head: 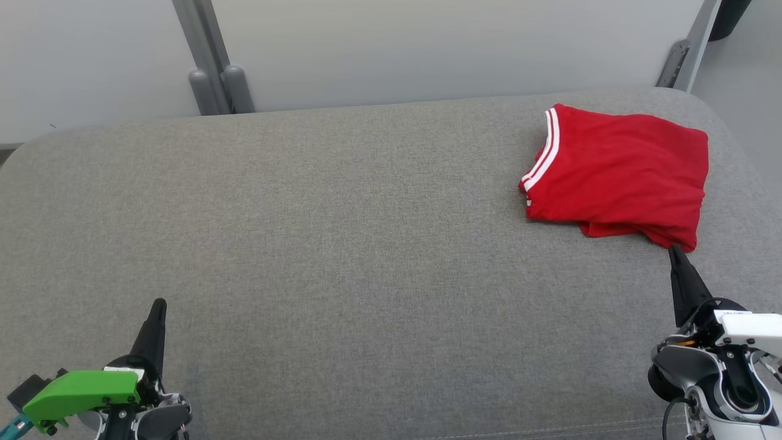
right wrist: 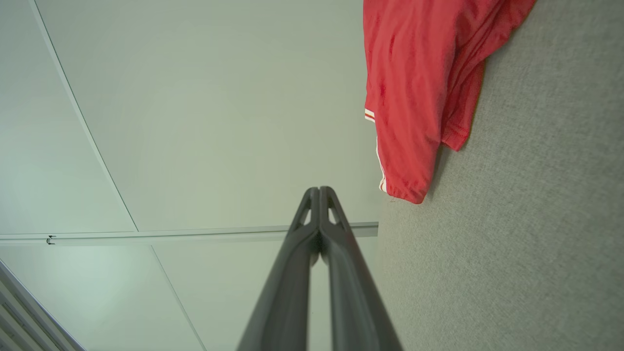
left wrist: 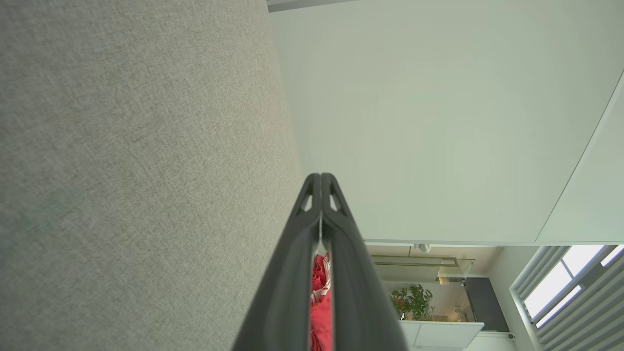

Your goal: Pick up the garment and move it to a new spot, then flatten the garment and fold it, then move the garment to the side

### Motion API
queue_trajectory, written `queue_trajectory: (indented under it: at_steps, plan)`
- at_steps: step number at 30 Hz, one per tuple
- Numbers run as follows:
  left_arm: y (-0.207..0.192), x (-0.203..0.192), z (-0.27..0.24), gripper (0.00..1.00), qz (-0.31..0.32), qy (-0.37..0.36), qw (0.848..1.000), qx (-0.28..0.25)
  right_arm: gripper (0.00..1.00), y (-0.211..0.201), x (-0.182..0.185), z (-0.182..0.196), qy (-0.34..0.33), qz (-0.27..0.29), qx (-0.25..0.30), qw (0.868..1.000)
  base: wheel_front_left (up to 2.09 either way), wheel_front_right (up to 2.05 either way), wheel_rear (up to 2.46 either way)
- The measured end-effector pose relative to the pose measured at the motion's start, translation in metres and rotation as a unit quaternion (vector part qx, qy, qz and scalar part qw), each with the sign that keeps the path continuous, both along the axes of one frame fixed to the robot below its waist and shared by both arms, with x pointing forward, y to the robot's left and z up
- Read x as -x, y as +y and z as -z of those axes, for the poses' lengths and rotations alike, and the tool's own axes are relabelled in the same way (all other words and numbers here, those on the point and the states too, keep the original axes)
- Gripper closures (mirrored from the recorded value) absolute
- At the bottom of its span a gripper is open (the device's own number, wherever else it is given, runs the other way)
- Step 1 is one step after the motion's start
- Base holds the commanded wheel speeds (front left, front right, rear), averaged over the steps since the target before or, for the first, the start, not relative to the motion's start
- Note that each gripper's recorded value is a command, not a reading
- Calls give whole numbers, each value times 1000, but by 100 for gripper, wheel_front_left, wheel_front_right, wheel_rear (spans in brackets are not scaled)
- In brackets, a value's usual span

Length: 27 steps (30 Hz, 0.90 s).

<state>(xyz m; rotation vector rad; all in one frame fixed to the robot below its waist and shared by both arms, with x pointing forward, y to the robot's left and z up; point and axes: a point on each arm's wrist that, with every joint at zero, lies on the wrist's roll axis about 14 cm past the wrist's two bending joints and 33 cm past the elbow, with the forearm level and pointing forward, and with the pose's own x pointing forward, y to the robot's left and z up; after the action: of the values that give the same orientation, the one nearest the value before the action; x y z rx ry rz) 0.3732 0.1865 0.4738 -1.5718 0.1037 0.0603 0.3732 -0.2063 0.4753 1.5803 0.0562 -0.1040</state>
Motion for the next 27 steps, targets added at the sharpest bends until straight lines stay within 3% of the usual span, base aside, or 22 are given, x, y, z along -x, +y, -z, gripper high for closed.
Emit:
queue_trajectory:
  at_steps: [27]
  plan:
    - [0,0,0,100,-1,0,1000,0,100,0,0,0,0,0,0,1000,0,0,0]
